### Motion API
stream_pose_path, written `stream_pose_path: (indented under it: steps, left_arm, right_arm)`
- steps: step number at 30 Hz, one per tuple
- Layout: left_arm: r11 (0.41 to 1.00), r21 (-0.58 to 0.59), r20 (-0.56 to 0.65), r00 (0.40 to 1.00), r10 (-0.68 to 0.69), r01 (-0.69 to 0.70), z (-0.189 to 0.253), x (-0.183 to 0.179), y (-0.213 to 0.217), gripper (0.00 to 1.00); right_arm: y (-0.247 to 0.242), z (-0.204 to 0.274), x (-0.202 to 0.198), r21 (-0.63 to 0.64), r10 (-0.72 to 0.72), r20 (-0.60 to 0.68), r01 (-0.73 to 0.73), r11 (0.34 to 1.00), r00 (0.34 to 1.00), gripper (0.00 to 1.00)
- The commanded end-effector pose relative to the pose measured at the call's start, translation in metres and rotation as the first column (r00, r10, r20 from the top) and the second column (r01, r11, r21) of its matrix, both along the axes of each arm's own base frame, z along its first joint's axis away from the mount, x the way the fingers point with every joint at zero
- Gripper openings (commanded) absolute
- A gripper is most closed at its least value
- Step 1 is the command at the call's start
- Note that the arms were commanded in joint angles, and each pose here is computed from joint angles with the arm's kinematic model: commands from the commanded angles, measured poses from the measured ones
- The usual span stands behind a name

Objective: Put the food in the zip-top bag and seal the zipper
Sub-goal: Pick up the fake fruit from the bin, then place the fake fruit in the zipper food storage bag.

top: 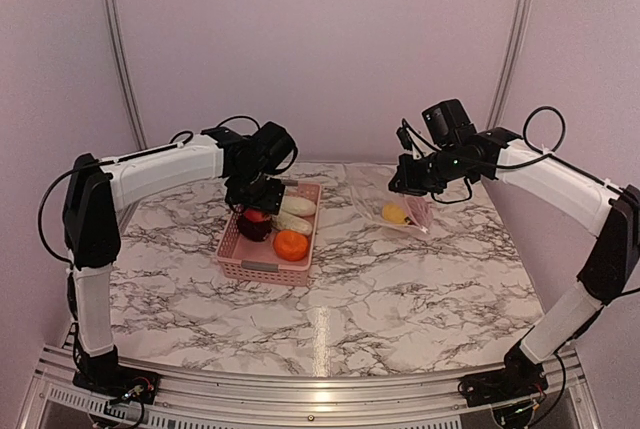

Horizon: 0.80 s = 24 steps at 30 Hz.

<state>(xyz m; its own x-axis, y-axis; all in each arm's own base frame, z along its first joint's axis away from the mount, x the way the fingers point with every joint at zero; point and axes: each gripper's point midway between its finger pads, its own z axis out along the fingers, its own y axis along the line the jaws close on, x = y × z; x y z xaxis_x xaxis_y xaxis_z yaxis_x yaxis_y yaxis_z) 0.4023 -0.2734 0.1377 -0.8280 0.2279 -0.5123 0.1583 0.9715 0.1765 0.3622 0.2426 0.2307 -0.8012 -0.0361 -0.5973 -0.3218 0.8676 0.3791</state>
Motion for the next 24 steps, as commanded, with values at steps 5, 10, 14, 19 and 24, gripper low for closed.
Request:
stream_pose_path:
  steps: [5,10,14,19,24]
  left_arm:
    - [0.896,-0.413,0.149,0.982,-0.112,0.165,0.12,-0.019,-0.057,0.61]
    - [0.729,-0.584,0.334,0.924,-0.186,0.358,0.189,-0.035,-0.098,0.59]
    - [0.55,-0.683,0.409,0.875,-0.258,0.481,0.22,-0.058,-0.132,0.56]
    - [0.392,-0.77,0.398,0.859,-0.322,0.503,0.231,-0.071,-0.165,0.53]
    - [0.384,-0.789,0.358,0.867,-0.347,0.479,0.21,-0.07,-0.185,0.52]
  right_arm:
    - [0.01,0.011,0.009,0.01,0.02,0.017,-0.02,1.0,1.0,0.0]
    - [0.015,0.017,0.014,0.021,0.029,0.024,-0.029,0.999,0.999,0.0]
    - [0.021,0.021,0.018,0.038,0.04,0.022,-0.041,0.998,0.999,0.0]
    - [0.026,0.025,0.021,0.054,0.048,0.019,-0.049,0.997,0.999,0.0]
    - [0.03,0.032,0.021,0.081,0.054,0.015,-0.055,0.995,0.998,0.0]
